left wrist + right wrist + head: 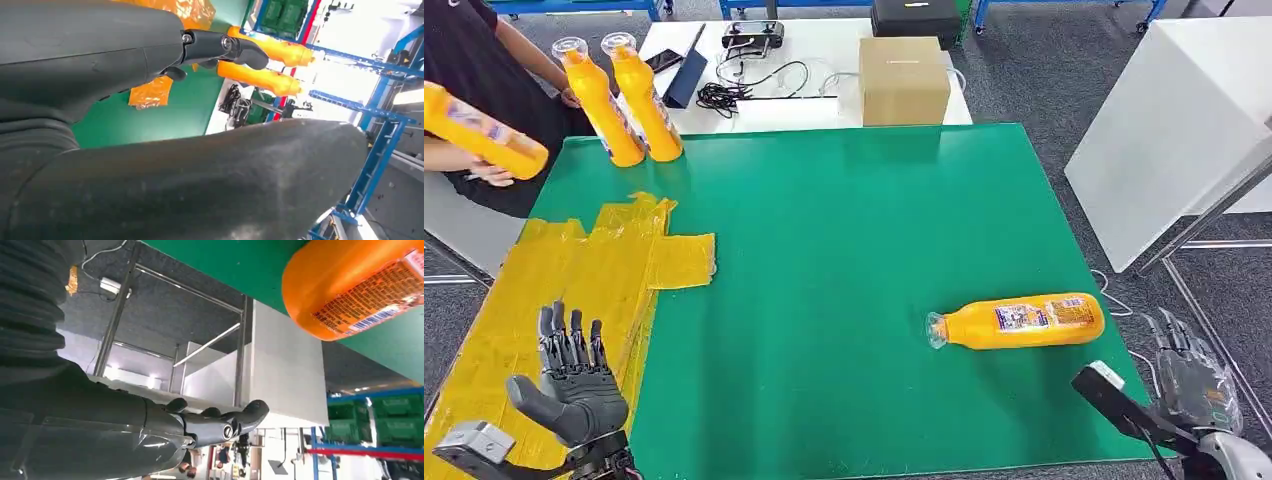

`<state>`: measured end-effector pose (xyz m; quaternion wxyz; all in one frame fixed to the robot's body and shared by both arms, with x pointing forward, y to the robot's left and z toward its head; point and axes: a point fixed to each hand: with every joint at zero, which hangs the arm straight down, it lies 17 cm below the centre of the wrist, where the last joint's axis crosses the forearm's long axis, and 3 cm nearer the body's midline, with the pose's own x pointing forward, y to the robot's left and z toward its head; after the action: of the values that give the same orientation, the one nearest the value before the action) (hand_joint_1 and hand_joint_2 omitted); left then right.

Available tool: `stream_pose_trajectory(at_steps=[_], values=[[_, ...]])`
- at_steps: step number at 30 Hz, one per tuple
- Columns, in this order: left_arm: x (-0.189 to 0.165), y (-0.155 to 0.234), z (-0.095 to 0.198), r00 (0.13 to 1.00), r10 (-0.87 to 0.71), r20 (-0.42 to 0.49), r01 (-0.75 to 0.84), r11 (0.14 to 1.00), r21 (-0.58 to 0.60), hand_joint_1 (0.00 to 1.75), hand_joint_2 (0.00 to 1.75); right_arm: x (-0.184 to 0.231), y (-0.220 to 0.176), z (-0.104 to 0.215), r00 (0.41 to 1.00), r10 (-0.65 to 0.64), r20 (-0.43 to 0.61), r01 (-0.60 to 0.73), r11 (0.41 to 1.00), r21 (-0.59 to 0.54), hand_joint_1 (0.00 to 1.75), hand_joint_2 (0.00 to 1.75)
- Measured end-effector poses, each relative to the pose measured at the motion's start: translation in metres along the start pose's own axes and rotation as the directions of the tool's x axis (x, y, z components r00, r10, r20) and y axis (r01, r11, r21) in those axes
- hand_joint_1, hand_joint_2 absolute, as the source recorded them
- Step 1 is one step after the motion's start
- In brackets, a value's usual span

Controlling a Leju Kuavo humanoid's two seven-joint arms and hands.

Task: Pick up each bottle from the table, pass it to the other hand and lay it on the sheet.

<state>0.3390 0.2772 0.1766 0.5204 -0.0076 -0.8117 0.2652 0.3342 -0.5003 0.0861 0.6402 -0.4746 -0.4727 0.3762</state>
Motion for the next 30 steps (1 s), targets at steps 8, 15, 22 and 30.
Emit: stream_pose_trajectory(at_steps=[8, 15, 22, 30], values=[[-0.004, -0.002, -0.005, 1.0, 0.011, -0.006, -0.011, 1.0, -0.001, 0.0, 0.0, 0.015, 0.015, -0.037, 1.0, 0.009, 0.011, -0.01, 0.999, 0.04, 0.0, 1.75], [-0.006, -0.001, -0.005, 1.0, 0.011, -0.014, -0.011, 1.0, 0.0, 0.0, 0.0, 0.022, 0.025, -0.044, 0.999, 0.024, 0.028, -0.026, 0.998, 0.065, 0.0, 1.75], [-0.008, -0.002, -0.007, 0.999, 0.024, -0.025, -0.024, 1.0, 0.003, 0.0, 0.0, 0.043, 0.038, -0.06, 0.997, 0.057, 0.052, -0.061, 0.994, 0.088, 0.0, 1.75], [-0.009, -0.003, -0.01, 0.999, 0.035, -0.029, -0.035, 0.999, 0.005, 0.0, 0.0, 0.061, 0.058, -0.075, 0.991, 0.105, 0.082, -0.115, 0.985, 0.129, 0.0, 1.75]])
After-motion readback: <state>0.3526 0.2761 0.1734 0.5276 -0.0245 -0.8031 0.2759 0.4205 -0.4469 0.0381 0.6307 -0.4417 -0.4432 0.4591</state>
